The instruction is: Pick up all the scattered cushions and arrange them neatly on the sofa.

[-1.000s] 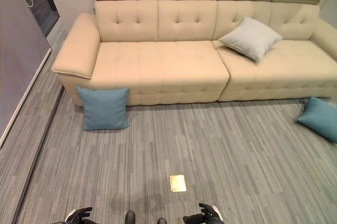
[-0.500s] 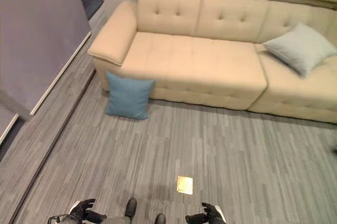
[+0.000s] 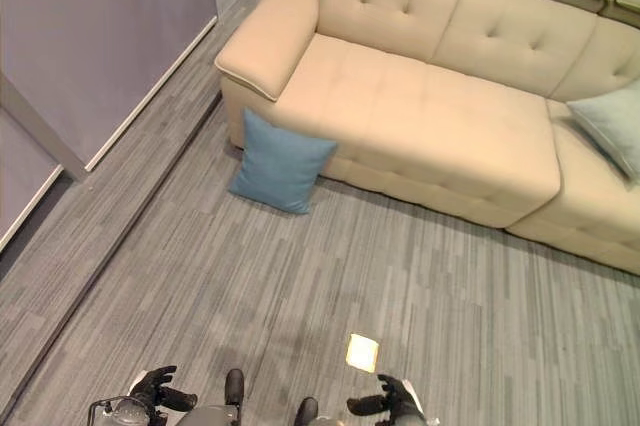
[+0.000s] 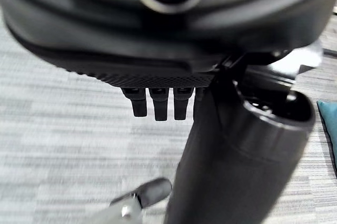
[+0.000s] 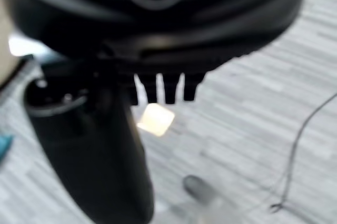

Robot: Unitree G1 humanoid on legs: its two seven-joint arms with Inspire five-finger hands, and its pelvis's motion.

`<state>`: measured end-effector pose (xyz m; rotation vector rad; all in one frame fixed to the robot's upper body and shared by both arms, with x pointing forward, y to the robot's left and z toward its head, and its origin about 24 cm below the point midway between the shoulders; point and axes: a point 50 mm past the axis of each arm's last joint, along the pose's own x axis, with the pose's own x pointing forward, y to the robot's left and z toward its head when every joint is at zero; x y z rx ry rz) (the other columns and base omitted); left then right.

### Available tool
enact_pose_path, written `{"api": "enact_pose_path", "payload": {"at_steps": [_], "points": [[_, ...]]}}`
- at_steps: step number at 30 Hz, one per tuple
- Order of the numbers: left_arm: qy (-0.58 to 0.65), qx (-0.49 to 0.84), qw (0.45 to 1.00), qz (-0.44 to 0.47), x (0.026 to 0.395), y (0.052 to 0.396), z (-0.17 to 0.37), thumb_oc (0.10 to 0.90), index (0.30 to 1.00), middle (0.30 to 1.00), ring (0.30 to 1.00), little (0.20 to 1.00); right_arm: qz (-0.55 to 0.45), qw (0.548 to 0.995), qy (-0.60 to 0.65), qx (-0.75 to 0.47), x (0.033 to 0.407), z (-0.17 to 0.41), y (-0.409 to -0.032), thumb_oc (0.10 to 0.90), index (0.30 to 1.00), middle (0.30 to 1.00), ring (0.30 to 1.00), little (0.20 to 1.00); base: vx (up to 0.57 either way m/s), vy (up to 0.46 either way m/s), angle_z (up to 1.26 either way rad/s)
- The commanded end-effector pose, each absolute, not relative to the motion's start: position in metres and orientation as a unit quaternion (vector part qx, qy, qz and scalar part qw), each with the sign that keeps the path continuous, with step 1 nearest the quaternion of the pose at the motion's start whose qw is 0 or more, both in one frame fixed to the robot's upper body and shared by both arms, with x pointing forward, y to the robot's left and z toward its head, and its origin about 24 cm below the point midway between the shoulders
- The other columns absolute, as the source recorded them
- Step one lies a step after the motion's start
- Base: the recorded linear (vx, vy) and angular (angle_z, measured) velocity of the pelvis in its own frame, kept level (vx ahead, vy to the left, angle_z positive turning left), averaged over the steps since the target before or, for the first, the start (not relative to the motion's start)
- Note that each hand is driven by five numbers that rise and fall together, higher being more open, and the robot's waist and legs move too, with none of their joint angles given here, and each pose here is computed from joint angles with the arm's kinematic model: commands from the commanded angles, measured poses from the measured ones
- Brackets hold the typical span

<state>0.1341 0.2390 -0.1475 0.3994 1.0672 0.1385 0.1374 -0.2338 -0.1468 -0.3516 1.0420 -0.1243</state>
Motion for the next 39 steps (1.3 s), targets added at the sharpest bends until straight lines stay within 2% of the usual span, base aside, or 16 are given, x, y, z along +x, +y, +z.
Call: {"api": "enact_pose_path", "payload": {"at_steps": [1,10,15,19,33,39], "points": [[0.492,0.19,0.844,0.094,0.136,0.254,-0.142,0.8,0.9,0.9,0.9,0.9,-0.068,0.859,0.473,-0.181,0.143,-0.141,-0.241,0.8,0.9,0.9,0.9,0.9,0.22,0.071,0.31],[0.494,0.17,0.846,0.112,0.134,0.256,-0.142,0.8,0.9,0.9,0.9,0.9,-0.065,0.85,0.488,-0.186,0.135,-0.144,-0.245,0.8,0.9,0.9,0.9,0.9,0.18,-0.012,0.42],[0.498,0.167,0.846,0.091,0.131,0.248,-0.146,0.8,0.9,0.9,0.9,0.9,-0.075,0.838,0.51,-0.176,0.116,-0.149,-0.25,0.8,0.9,0.9,0.9,0.9,0.18,-0.128,0.72],[0.482,0.167,0.857,0.079,0.144,0.242,-0.143,0.8,0.9,0.9,0.9,0.9,-0.081,0.841,0.507,-0.172,0.121,-0.147,-0.252,0.8,0.9,0.9,0.9,0.9,0.06,-0.09,0.47],[0.504,0.176,0.841,0.084,0.128,0.249,-0.146,0.8,0.9,0.9,0.9,0.9,-0.082,0.827,0.529,-0.17,0.106,-0.153,-0.249,0.8,0.9,0.9,0.9,0.9,0.19,0.064,-0.17],[0.501,0.178,0.841,0.097,0.129,0.257,-0.144,0.8,0.9,0.9,0.9,0.9,-0.069,0.842,0.506,-0.174,0.123,-0.149,-0.243,0.8,0.9,0.9,0.9,0.9,0.17,0.175,-0.41]]}}
